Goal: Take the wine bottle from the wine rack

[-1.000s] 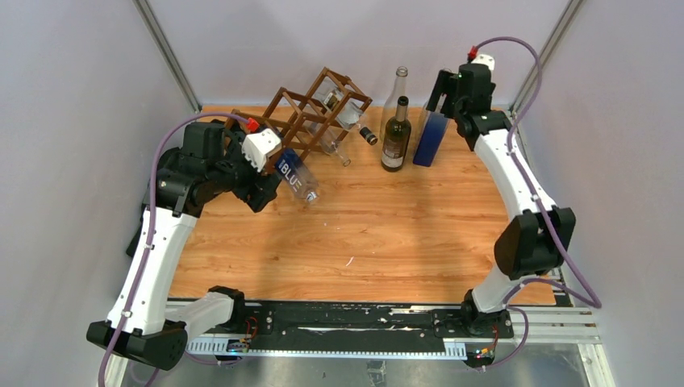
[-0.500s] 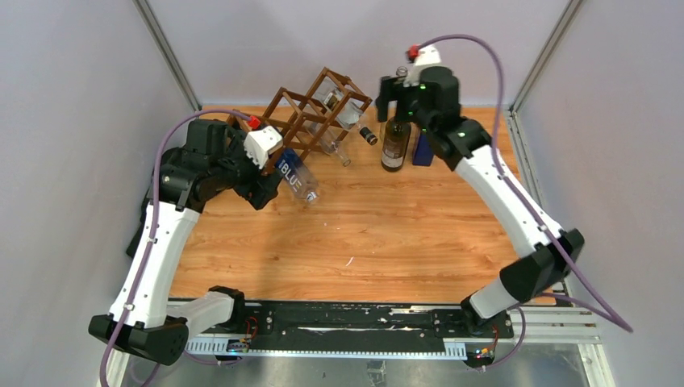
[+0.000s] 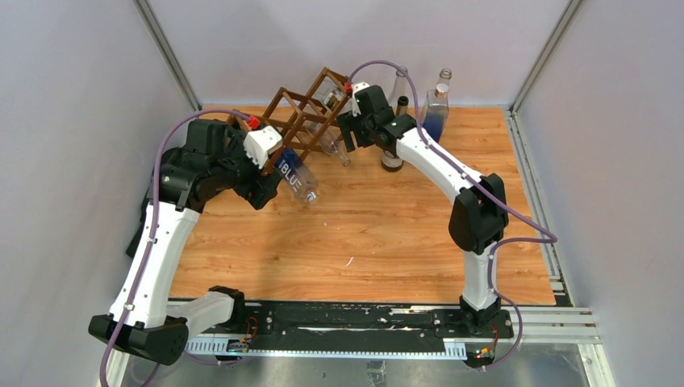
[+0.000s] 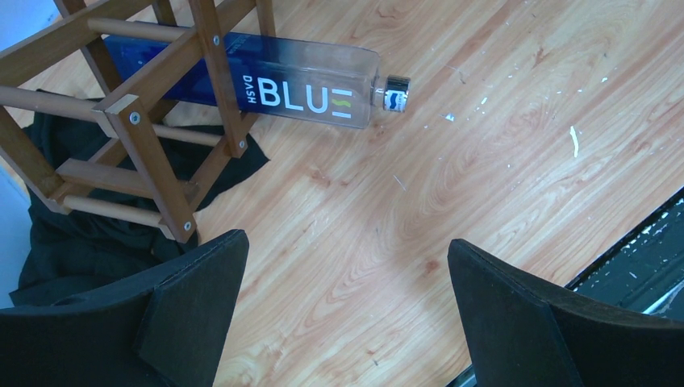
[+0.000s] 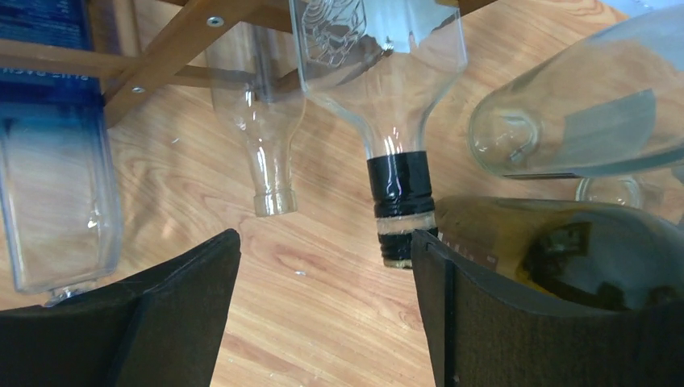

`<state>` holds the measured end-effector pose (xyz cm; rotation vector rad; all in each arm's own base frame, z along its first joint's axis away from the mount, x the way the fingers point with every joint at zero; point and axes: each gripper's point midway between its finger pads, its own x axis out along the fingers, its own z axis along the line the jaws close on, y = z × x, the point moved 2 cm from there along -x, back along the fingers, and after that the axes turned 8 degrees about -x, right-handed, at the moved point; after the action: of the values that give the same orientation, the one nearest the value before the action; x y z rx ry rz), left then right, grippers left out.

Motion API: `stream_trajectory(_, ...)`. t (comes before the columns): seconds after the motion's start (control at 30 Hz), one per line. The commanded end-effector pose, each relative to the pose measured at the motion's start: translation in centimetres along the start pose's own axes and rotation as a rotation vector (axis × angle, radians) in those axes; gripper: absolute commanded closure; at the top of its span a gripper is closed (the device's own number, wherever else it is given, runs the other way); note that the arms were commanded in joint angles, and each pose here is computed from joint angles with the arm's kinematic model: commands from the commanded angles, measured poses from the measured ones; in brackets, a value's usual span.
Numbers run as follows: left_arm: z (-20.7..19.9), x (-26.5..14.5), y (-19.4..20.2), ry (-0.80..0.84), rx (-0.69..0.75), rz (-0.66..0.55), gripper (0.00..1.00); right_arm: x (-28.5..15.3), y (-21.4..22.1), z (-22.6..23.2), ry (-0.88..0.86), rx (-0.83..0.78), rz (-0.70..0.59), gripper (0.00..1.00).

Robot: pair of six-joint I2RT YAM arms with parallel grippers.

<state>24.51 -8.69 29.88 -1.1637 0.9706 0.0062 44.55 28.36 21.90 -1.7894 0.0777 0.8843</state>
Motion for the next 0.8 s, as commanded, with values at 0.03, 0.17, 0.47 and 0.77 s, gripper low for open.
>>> stream_trajectory(0.03,0.0,0.1,0.1,0.002,0.002,-0.003,0.0,0.2,-2.2,-1.0,0.072,-0.034,-0.03,0.18)
stream_trajectory(0.17,0.0,0.1,0.1,0.003,-0.001,-0.007,0.0,1.8,-2.0,-1.2,0.092,-0.061,-0.008,0.17)
stream_trajectory(0.47,-0.1,0.1,0.3,0.007,0.008,-0.003,0.0,4.1,-1.0,-2.5,0.165,-0.1,0.04,0.17)
stream_trajectory(0.77,-0.5,-0.3,0.0,0.019,0.015,-0.027,0.0,6.3,1.6,-2.0,0.14,-0.075,0.106,0.17)
